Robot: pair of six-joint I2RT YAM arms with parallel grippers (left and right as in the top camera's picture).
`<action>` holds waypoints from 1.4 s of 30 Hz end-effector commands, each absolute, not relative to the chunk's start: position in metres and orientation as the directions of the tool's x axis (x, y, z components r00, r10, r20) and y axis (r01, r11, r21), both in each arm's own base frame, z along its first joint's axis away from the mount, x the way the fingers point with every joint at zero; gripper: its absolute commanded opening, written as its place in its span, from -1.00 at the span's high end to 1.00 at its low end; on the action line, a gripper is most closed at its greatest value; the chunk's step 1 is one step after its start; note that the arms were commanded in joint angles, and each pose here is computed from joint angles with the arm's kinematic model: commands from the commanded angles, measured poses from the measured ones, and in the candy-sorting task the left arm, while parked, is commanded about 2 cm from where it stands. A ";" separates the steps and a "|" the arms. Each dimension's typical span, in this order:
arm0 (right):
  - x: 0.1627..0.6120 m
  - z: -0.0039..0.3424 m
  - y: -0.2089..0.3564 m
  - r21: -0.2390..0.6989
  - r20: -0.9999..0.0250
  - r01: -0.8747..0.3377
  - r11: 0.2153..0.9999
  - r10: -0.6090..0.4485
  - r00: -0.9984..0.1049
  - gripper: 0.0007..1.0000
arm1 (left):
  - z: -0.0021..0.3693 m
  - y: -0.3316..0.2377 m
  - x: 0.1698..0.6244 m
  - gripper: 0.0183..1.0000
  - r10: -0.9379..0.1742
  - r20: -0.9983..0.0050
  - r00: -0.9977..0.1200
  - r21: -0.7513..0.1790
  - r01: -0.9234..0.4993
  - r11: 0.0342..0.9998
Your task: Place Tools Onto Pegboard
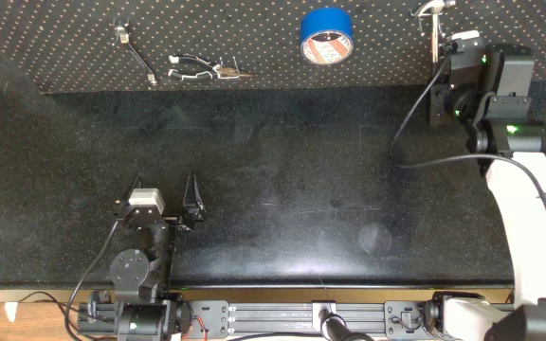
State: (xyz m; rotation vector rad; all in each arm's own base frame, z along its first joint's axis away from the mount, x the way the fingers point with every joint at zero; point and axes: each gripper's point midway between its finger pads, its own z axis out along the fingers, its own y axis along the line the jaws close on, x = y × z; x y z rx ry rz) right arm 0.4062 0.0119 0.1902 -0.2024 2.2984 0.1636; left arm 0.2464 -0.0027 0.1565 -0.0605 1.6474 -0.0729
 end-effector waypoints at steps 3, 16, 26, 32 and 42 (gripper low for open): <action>0.418 0.179 0.016 0.059 -0.739 -0.194 0.979 -0.088 -0.668 0.02 | 0.156 -0.001 0.246 -0.99 -0.096 -0.992 -0.076 -0.096 -0.007 0.995; 0.274 0.156 0.023 -0.055 -0.962 -0.198 0.979 -0.105 -0.252 -0.98 | 0.156 -0.001 0.246 -0.99 -0.096 -0.992 -0.076 -0.096 -0.007 0.995; 0.252 0.165 0.020 -0.062 -0.997 -0.148 0.987 -0.068 -0.035 -0.98 | 0.156 -0.001 0.246 -0.99 -0.096 -0.992 -0.076 -0.096 -0.007 0.995; 0.245 0.161 0.016 0.045 -0.998 -0.113 0.993 0.038 -0.059 -0.97 | 0.156 -0.001 0.246 -0.99 -0.096 -0.992 -0.076 -0.096 -0.007 0.995; 0.245 0.160 0.017 0.045 -0.997 -0.116 0.992 0.038 -0.062 -0.97 | 0.156 -0.001 0.246 -0.99 -0.096 -0.992 -0.076 -0.096 -0.007 0.995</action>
